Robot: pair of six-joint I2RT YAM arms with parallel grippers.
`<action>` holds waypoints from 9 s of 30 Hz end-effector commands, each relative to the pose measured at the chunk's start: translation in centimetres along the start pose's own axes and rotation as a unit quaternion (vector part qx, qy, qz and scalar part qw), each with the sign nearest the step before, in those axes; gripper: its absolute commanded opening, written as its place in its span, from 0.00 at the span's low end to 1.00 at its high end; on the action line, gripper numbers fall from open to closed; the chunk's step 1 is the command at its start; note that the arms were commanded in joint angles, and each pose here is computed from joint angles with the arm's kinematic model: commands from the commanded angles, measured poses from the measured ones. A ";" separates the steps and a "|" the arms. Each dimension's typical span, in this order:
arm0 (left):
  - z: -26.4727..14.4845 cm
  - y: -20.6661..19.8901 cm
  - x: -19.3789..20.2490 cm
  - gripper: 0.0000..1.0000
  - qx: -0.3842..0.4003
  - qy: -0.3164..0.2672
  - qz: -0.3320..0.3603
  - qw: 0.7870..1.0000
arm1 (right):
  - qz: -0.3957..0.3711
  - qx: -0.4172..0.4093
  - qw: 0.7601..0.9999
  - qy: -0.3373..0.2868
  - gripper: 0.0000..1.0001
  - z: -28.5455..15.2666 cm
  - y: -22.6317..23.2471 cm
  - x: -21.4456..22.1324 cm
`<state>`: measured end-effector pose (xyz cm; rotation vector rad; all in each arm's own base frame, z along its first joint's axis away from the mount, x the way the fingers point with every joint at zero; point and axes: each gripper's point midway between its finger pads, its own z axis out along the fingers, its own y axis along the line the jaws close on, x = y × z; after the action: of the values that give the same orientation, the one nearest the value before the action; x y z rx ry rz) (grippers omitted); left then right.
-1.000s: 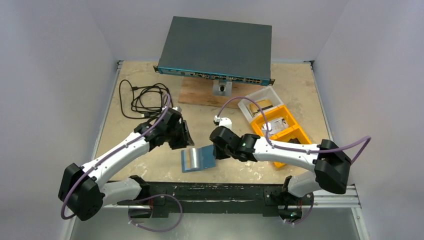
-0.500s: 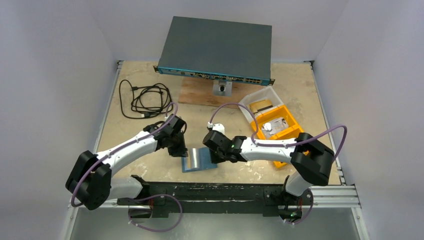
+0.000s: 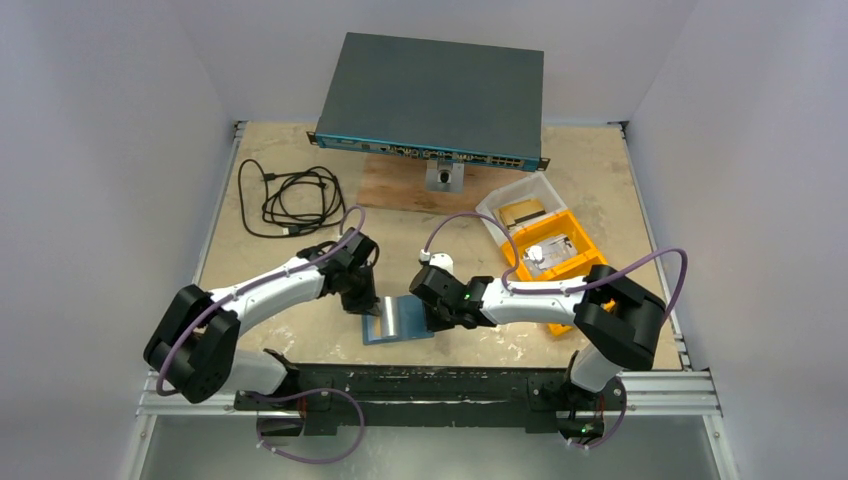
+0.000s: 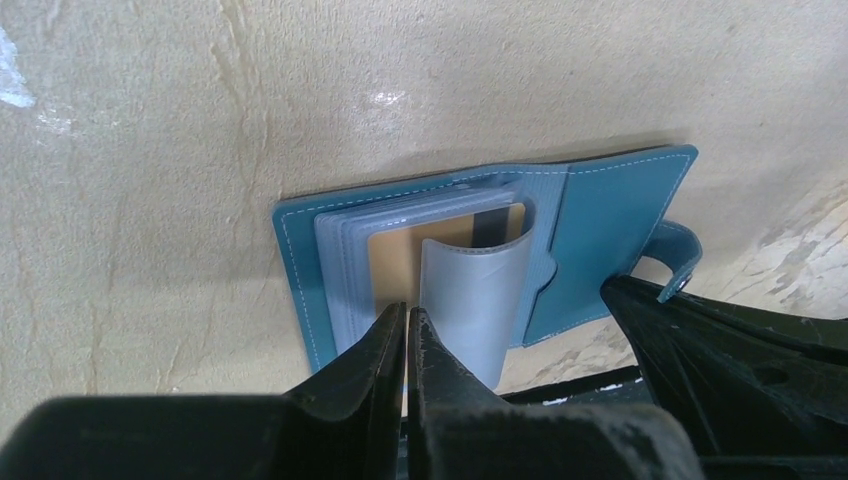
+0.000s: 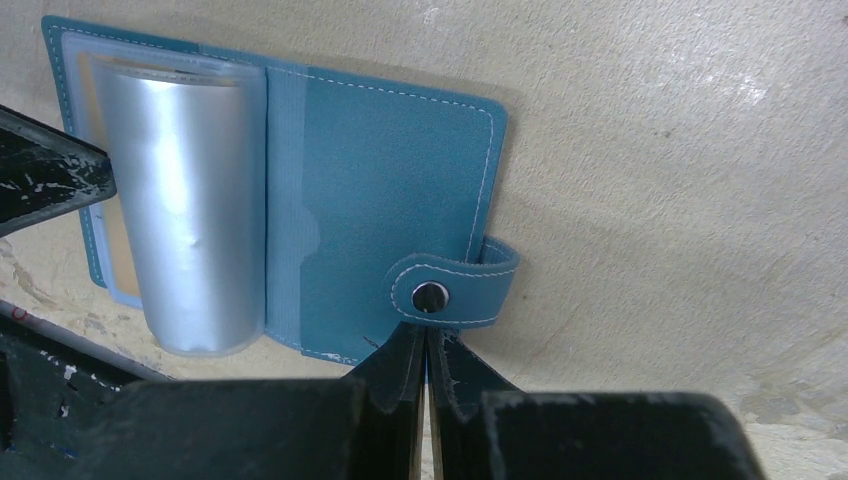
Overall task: Take the credit cards out of the card holder
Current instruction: Remove the credit card from the card holder, then place the credit card in the storage box.
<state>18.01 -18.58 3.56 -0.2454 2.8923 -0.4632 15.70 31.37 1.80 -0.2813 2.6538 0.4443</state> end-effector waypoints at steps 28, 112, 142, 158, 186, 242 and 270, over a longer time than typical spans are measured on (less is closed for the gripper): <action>2.2 -10.2 -0.1 0.09 0.105 0.047 0.063 0.991 | 0.020 -0.025 0.997 -0.075 0.05 -6.3 0.8 -4.2; 0.2 -0.1 -0.2 0.14 0.037 0.017 0.022 0.999 | 0.096 -0.241 0.965 0.042 0.26 2.0 4.4 -2.2; -0.7 0.7 0.0 0.20 0.012 0.001 0.015 1.000 | 0.128 -0.259 0.956 0.059 0.25 3.2 3.5 -1.2; 1.3 -0.1 0.6 0.06 0.032 0.027 0.008 0.999 | 0.131 -0.261 0.955 0.060 0.24 3.3 3.4 -1.0; 2.9 2.2 2.2 0.00 -0.025 0.050 -0.019 0.998 | 0.175 -0.354 0.917 0.057 0.11 1.6 4.6 -2.4; 3.2 5.3 3.3 0.00 -0.084 0.063 -0.028 0.994 | 0.203 -0.256 0.945 0.011 0.00 0.6 -1.8 -1.8; -9.8 -5.4 -3.9 0.78 0.124 -0.095 0.105 0.982 | 0.219 -0.162 0.952 -0.138 0.00 -11.0 -4.5 -10.9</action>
<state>20.44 -20.20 12.88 -0.0244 2.6480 -0.6918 20.85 27.47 12.92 0.1618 2.3880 1.1320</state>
